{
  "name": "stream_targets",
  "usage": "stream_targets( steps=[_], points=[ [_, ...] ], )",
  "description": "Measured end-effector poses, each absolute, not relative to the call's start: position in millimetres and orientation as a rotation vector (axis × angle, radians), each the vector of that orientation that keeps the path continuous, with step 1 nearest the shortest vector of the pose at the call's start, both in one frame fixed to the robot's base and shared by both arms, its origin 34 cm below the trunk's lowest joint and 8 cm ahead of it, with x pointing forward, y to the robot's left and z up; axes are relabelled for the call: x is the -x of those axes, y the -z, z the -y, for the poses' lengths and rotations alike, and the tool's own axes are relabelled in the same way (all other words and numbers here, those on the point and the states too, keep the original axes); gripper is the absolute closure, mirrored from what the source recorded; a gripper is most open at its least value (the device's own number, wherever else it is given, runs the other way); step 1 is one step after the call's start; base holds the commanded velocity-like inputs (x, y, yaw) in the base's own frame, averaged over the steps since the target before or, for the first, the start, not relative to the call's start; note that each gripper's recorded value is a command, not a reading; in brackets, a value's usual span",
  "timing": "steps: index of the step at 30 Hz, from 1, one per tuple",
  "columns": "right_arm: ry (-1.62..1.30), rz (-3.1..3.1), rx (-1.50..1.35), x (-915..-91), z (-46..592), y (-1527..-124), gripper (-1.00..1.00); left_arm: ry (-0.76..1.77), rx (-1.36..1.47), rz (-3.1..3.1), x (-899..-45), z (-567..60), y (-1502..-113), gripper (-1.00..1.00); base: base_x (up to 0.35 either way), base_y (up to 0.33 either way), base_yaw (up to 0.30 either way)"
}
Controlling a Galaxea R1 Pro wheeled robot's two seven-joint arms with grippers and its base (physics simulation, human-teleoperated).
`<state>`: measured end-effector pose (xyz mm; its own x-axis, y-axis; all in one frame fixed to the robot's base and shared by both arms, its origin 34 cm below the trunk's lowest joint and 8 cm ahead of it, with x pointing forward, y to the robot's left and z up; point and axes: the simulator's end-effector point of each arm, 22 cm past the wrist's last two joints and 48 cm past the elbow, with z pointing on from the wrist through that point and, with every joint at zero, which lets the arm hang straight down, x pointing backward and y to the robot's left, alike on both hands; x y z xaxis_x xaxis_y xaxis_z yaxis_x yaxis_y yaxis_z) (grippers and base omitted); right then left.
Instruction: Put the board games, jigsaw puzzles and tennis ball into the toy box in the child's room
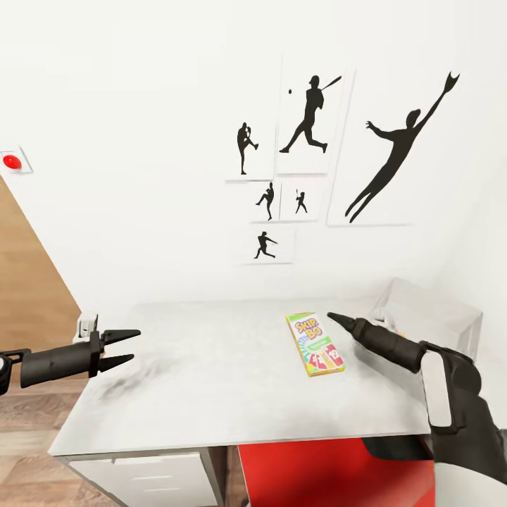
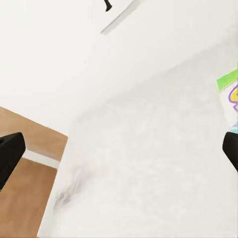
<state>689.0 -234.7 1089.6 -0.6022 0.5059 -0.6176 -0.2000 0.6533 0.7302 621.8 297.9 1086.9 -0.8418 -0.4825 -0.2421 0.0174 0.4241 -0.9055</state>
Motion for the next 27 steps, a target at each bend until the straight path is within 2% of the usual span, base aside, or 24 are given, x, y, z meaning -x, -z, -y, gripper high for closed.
stream_targets(
  steps=[15,27],
  points=[
    [-0.811,-2.238,-0.313,-806.9,182.8,-1093.3,-1.00,1.423,0.388,-2.211,-620.8,-293.9,-1086.5,-1.00,0.000,0.000,0.000],
    [-0.571,-2.434,-0.386,-831.5,188.1,-1072.1,-1.00,1.429,0.380,-2.211,-620.0,-290.9,-1087.6,-1.00,0.000,0.000,0.000]
  ],
)
